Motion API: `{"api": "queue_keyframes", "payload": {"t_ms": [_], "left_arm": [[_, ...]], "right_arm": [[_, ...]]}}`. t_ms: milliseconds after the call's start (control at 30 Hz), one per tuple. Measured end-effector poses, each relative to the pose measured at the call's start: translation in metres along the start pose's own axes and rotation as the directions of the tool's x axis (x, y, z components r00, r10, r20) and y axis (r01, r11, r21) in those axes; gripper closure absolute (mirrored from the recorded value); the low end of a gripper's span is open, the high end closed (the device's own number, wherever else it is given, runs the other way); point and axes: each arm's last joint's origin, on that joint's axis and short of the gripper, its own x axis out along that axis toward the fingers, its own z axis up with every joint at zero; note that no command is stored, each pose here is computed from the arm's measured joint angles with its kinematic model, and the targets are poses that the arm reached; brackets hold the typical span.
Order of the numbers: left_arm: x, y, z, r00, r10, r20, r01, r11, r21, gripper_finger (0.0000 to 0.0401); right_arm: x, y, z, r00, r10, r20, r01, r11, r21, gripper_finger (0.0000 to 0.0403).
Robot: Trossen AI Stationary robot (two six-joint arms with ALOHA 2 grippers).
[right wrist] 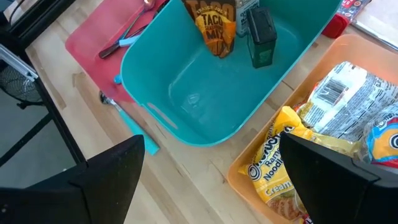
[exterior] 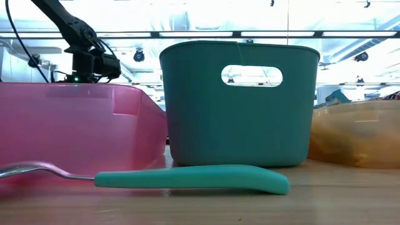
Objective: Pick & Place Food Item
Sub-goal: Put the brown seasoning bottle into the green bin
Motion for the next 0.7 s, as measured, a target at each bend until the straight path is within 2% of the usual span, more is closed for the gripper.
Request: {"api": "queue_keyframes", "payload": {"t_ms": [533,700], "left_arm": [[0.005,0.007,0.002,0.999,0.044,0.014,-0.043,0.998,-0.05,0.0159],[0.013,0.008,0.001,1.0,-0.005,0.005,0.005,0.998,-0.066,0.018]], "right_arm": [[0.0,0.001,0.0,1.0,0.009,-0.003,-0.009,0.999,0.035,0.0034],[0.0,0.002,0.0,1.0,0.019,-0.02,-0.018,0.999,0.041,0.0034]]}}
